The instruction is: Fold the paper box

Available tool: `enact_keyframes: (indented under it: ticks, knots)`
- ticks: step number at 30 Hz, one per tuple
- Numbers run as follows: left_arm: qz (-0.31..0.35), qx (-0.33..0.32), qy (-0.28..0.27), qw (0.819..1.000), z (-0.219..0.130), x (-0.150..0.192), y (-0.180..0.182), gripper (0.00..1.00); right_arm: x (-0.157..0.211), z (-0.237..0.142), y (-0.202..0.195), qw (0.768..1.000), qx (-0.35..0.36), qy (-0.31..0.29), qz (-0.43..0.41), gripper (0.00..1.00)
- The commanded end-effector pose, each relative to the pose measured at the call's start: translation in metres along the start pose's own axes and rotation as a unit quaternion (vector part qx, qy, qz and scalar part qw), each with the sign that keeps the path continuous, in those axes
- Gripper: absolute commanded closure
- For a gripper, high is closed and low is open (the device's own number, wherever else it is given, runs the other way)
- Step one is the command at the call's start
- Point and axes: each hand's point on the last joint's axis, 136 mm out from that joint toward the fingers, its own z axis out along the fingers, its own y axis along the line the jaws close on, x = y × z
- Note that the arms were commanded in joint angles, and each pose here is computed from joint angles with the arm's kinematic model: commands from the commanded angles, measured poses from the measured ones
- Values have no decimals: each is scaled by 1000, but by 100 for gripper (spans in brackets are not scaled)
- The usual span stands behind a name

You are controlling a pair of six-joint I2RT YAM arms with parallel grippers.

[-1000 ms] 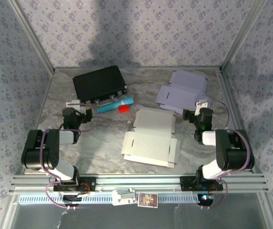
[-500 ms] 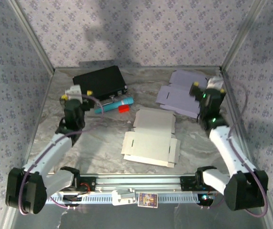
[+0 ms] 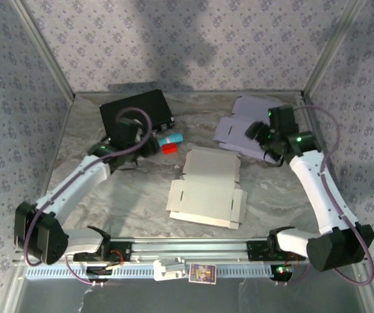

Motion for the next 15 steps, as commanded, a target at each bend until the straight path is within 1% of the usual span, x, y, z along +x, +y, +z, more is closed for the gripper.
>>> enact_keyframes:
  ticks: [1,2,5,8,9,13,15]
  knots:
    - [58,16,112,992,6,73,-16,41,86,20,-30,987,-5,159,30,23]
    - [76,20,126,989,10,86,-23,41,100,24,-38,983,-2,178,32,23]
    - [93,35,155,983,27,104,-41,41,127,31,-58,977,1,209,29,24]
    - [91,31,174,980,49,108,-49,41,147,48,-66,968,-33,241,69,23]
    - [92,36,177,979,56,108,-52,40,151,53,-68,965,-35,247,79,23]
    - [86,42,188,977,81,107,-64,40,150,65,-76,964,-25,251,84,22]
    - [82,23,197,977,93,110,-60,41,143,67,-82,968,-14,239,73,20]
